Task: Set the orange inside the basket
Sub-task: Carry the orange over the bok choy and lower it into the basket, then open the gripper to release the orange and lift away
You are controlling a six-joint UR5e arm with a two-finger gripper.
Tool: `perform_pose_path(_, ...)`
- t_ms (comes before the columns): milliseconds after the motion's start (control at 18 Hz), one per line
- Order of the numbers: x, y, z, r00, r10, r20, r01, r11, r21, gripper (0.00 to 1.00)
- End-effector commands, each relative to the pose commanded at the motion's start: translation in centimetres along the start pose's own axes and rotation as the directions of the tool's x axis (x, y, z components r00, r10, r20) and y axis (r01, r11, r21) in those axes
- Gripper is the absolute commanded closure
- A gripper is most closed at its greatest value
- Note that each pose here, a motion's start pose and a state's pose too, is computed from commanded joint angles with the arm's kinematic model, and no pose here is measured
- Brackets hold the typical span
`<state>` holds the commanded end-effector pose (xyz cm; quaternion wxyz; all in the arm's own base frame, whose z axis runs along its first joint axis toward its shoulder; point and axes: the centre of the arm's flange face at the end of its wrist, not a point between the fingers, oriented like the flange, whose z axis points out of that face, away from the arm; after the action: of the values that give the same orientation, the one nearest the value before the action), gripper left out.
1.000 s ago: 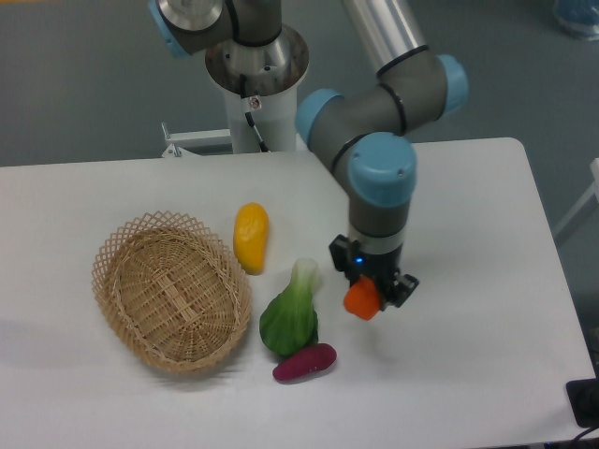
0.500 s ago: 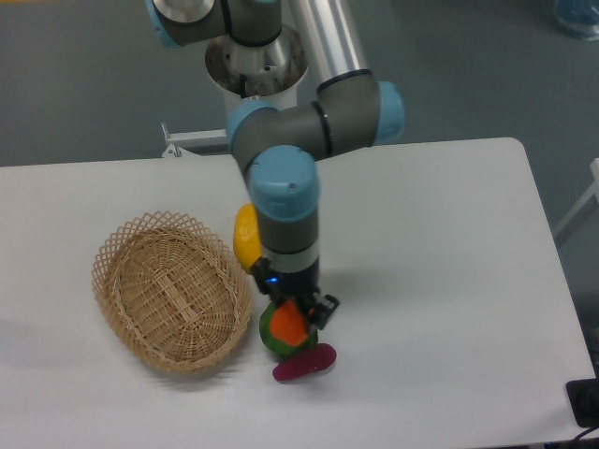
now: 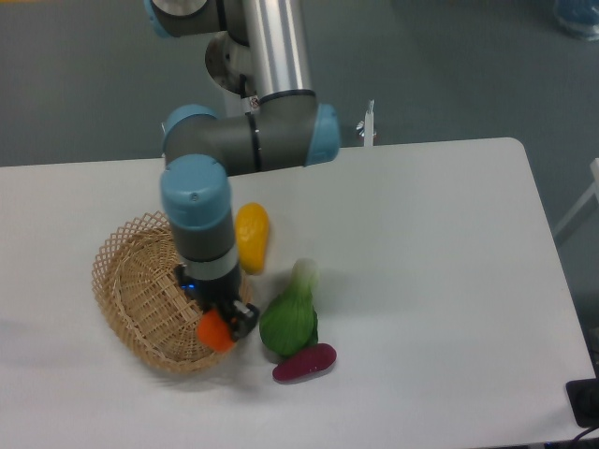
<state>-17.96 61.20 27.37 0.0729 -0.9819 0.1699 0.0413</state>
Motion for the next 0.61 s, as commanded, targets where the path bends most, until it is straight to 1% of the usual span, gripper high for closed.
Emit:
perform_pose_path(167,1.0,0.1,0.8,1.0,0.012,-0.016,-0.012,1.0,-0.012,0.46)
perform_pose_path(222,1.2,0.1,1.0,1.0,0.013,-0.02,-0.013,1.0,-0.015,0.42)
perform_pose_path(444,1.7,0.2,1.7,0.999,0.015,-0.032,-0.016,1.0,-0.025,0.38)
perform_pose_path(500,1.8,0.3,1.8,0.999,0.018,-0.032,-0.019,1.0,-0.025,0.28)
perform_pose_path(556,1.8,0.2,1.8,0.999,0.02,-0.033,-0.021,0.999,-0.026,0.25)
perform_pose_path(611,1.9,0.2,2.0,0.999,0.02,-0.036,-0.021,0.999,-0.028,0.12)
